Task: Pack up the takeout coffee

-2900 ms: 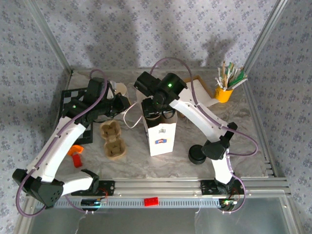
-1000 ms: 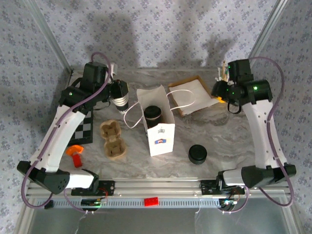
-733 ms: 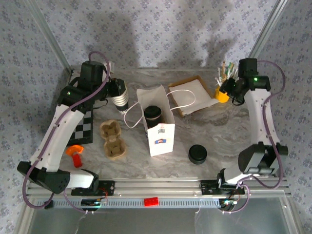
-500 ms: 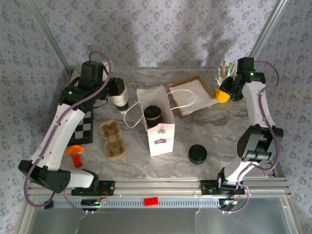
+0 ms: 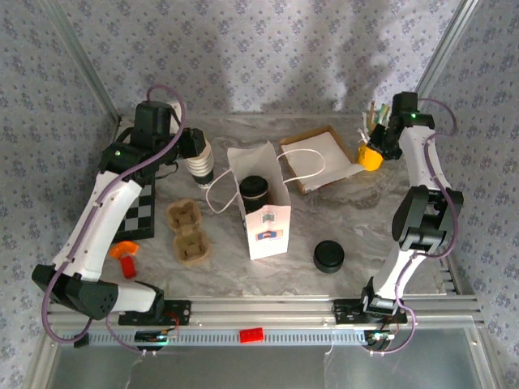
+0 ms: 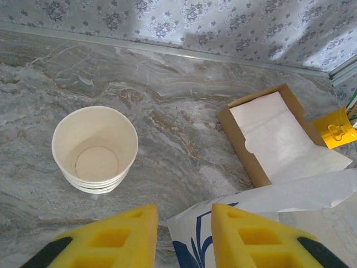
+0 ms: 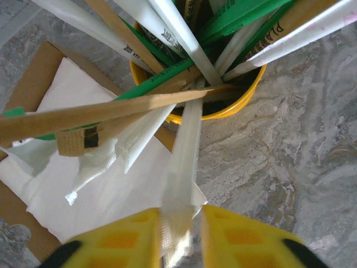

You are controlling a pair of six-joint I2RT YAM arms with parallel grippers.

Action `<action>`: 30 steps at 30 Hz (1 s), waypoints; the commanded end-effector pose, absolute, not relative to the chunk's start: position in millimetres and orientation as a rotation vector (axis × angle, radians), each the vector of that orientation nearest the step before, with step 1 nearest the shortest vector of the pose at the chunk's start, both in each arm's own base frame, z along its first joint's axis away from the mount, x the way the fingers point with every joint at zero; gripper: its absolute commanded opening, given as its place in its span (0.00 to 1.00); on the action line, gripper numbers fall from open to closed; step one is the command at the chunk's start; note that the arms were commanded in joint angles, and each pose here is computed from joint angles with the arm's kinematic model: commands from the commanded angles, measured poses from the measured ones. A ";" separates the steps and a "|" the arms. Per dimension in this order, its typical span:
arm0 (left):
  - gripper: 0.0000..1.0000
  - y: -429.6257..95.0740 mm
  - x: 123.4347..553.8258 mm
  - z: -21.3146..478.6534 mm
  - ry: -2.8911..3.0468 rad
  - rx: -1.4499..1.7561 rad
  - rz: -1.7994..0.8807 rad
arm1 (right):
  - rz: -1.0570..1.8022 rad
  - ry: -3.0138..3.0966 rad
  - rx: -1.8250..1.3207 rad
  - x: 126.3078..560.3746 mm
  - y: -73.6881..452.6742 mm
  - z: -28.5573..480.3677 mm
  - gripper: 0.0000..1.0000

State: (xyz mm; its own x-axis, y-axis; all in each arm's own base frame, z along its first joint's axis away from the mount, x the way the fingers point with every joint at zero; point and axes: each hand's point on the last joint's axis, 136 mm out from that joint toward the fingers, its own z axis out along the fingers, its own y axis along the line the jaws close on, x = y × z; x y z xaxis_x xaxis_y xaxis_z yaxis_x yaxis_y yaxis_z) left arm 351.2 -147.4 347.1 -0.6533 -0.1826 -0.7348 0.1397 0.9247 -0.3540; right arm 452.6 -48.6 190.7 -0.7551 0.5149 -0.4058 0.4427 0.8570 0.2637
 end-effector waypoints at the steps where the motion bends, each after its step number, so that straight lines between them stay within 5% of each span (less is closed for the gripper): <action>1: 0.31 -143.5 355.7 354.3 2.199 -0.027 -0.465 | 0.208 2.512 0.684 456.9 -51.8 209.9 0.16; 7: 0.32 -143.8 355.1 357.3 2.196 -0.029 -0.473 | 0.237 2.495 0.675 448.9 -47.4 229.3 0.07; 30: 0.31 -133.9 314.6 368.3 2.177 -0.077 -0.551 | 0.421 2.185 0.519 346.3 7.9 392.2 0.05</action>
